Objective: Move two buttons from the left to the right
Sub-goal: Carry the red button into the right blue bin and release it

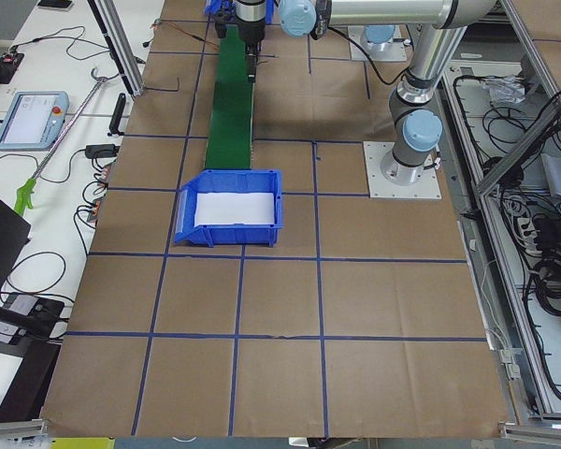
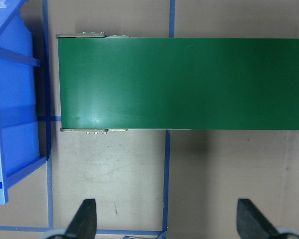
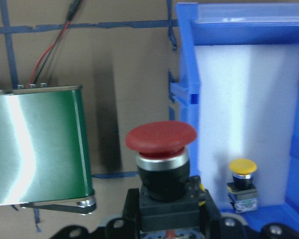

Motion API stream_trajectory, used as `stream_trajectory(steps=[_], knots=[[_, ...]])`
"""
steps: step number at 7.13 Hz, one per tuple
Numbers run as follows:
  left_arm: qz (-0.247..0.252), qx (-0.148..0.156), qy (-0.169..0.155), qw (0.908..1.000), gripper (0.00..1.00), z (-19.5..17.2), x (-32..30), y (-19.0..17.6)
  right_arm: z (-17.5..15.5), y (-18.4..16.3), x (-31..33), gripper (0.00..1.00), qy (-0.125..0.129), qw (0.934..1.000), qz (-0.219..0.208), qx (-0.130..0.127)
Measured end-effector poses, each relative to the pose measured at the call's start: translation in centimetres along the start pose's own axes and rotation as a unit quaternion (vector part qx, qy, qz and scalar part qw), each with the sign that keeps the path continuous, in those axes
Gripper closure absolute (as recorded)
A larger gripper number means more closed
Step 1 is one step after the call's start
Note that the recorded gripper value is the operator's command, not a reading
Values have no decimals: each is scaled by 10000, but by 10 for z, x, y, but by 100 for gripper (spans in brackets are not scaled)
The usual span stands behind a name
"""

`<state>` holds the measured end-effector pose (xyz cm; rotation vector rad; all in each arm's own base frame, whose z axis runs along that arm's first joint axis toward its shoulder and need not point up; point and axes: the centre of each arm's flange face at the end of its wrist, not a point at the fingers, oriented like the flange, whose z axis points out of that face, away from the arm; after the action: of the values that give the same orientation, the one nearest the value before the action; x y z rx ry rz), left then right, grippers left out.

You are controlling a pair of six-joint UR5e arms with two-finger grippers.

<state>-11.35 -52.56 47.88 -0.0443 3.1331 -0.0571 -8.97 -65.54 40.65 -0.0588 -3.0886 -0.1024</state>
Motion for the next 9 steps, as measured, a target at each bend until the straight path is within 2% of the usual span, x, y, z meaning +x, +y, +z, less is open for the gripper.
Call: stream_trajectory(steps=[2,3,6,9], knots=[[2,-9,0,10000,0,1,0,0,21,0,84,96,-39,9999,97,25],[-1,-11,1,10000,0,1,0,0,38,-8,105,96,-13,9999,80,116],[-9,-7,1,10000,0,1,0,0,91,-19,112,96,-11,9997,32,238],[-9,-2,0,10000,0,0,0,0,138,-16,105,95,24,9994,5,336]])
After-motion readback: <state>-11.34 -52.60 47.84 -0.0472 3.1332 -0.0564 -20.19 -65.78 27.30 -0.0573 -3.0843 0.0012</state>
